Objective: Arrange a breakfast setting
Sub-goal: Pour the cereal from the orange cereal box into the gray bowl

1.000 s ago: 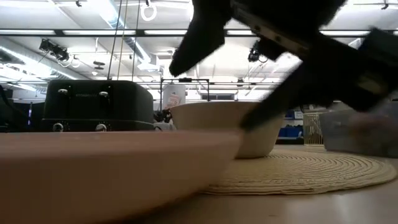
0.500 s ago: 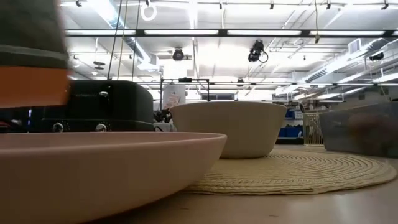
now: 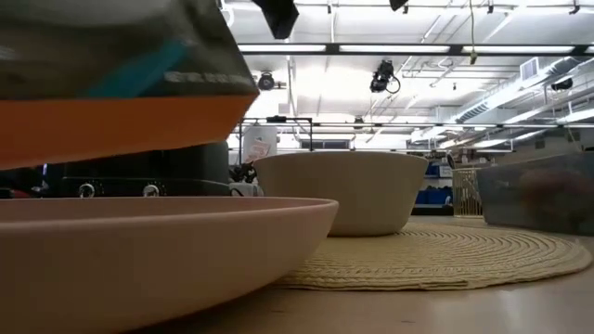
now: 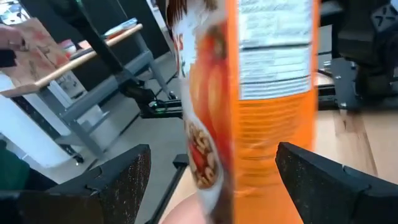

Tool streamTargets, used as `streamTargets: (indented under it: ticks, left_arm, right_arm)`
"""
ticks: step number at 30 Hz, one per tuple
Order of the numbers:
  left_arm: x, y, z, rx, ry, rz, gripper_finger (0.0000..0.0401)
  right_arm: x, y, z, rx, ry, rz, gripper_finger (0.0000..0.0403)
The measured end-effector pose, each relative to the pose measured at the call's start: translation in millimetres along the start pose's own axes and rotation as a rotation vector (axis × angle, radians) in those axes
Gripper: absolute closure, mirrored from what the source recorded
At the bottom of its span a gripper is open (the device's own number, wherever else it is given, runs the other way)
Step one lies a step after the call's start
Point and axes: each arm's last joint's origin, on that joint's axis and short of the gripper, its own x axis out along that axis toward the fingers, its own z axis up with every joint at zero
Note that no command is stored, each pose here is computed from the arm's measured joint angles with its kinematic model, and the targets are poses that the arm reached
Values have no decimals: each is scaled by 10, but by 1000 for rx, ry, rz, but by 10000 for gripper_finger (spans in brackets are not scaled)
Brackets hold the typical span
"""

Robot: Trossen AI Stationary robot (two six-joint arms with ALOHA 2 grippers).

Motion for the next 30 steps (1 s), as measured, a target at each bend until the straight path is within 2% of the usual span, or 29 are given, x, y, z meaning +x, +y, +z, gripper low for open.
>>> streamTargets:
  ticks: [8, 17, 24, 30]
  left_arm:
    - [29, 48, 146, 48, -31, 4, 400]
    - [33, 39, 185, 36, -59, -9, 400]
    - [35, 54, 227, 49, -128, 23, 400]
    - [47, 93, 304, 52, -170, 54, 400]
  right_arm:
    - [-47, -179, -11, 3, 32, -49, 54]
    - [-94, -275, 11, 11, 46, -6, 54]
    - [-113, -281, 8, 52, 80, 103, 54]
    - [-118, -287, -82, 106, 169, 100, 54]
